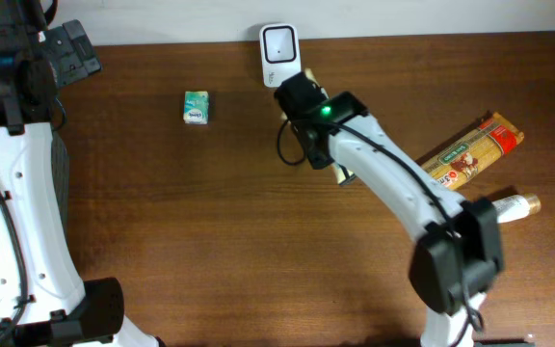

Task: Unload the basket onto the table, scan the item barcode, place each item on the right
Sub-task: 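Lift and reorient the white pouch in the right gripper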

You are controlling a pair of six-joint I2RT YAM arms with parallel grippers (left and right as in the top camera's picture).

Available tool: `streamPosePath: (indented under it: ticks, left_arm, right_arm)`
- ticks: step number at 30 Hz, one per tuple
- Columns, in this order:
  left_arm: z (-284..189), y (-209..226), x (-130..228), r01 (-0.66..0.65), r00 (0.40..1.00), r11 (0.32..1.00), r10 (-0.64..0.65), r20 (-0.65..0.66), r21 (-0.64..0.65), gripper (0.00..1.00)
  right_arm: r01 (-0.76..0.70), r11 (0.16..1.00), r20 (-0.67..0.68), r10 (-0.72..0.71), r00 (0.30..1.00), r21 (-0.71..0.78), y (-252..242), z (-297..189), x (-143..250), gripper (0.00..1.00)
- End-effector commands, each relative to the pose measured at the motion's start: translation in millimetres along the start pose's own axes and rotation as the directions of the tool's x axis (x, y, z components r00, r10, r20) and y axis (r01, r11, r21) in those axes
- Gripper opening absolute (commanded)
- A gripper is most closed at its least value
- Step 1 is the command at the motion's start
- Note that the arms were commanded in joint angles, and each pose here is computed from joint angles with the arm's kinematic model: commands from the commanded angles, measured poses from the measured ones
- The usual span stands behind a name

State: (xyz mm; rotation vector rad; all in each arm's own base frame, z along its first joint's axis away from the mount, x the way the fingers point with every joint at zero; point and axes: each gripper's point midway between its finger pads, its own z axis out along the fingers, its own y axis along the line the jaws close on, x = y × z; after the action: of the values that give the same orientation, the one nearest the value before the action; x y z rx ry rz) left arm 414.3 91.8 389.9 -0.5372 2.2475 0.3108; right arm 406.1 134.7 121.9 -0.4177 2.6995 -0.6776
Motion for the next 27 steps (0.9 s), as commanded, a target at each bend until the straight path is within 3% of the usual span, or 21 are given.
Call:
streamPosePath:
  ticks: [1, 5, 9, 10, 12, 15, 16, 19, 21, 23, 27]
  left_arm:
    - [1.5, 2.8, -0.6, -0.010, 1.000, 1.000, 0.010, 0.001, -0.013, 0.99]
    - [1.5, 2.8, -0.6, -0.010, 1.000, 1.000, 0.010, 0.001, -0.013, 0.99]
    - [1.5, 2.8, -0.6, -0.010, 1.000, 1.000, 0.010, 0.001, -0.013, 0.99]
    - [1.5, 2.8, -0.6, -0.010, 1.000, 1.000, 0.010, 0.001, -0.013, 0.99]
    - [1.5, 2.8, -0.6, -0.010, 1.000, 1.000, 0.010, 0.001, -0.013, 0.99]
    - [1.5, 2.8, -0.6, -0.010, 1.000, 1.000, 0.010, 0.001, -0.013, 0.99]
    - [1.5, 2.8, -0.6, -0.010, 1.000, 1.000, 0.010, 0.001, -0.013, 0.99]
    - [1.5, 2.8, -0.6, -0.010, 1.000, 1.000, 0.010, 0.001, -0.013, 0.99]
    - [1.5, 2.8, -0.6, -0.010, 1.000, 1.000, 0.010, 0.001, -0.013, 0.99]
    - [1.5, 2.7, -0.5, -0.010, 1.000, 1.000, 0.010, 0.001, -0.013, 0.99]
    - [1.5, 2.7, -0.5, -0.010, 1.000, 1.000, 0.010, 0.001, -0.013, 0.99]
  right_arm:
    - [-0.118, 0.923, 0.039, 0.111, 0.993, 0.367, -27.6, 28.6, -1.0, 0.04]
    - [-0.048, 0.879, -0.032, 0.071, 0.997, 0.474, -5.6, 75.4, 15.9, 0.04]
    - [0.039, 0.919, -0.040, -0.025, 0.999, 0.392, 43.0, 59.3, 21.4, 0.04]
    - [0.095, 0.937, -0.053, -0.082, 0.995, 0.337, 65.4, 53.5, 25.2, 0.09]
    - [0.228, 0.948, -0.071, -0.218, 0.973, 0.220, 106.9, 43.7, 33.5, 0.51]
    - [0.350, 0.926, -0.065, -0.344, 0.937, 0.140, 142.4, 29.5, 44.7, 0.71]
    - [0.364, 0.922, -0.055, -0.359, 0.932, 0.131, 150.4, 24.6, 47.1, 0.73]
    - [0.317, 0.948, -0.019, -0.318, 0.948, -0.037, 165.9, -7.9, 39.7, 0.71]
    - [0.219, 0.954, 0.091, -0.204, 0.975, -0.207, 157.9, -65.8, 10.7, 0.73]
    - [0.137, 0.930, 0.122, -0.101, 0.987, -0.341, 142.1, -90.5, -6.4, 0.89]
    - [0.000, 0.894, -0.087, -0.044, 0.995, -0.448, 116.9, -17.0, 2.1, 0.91]
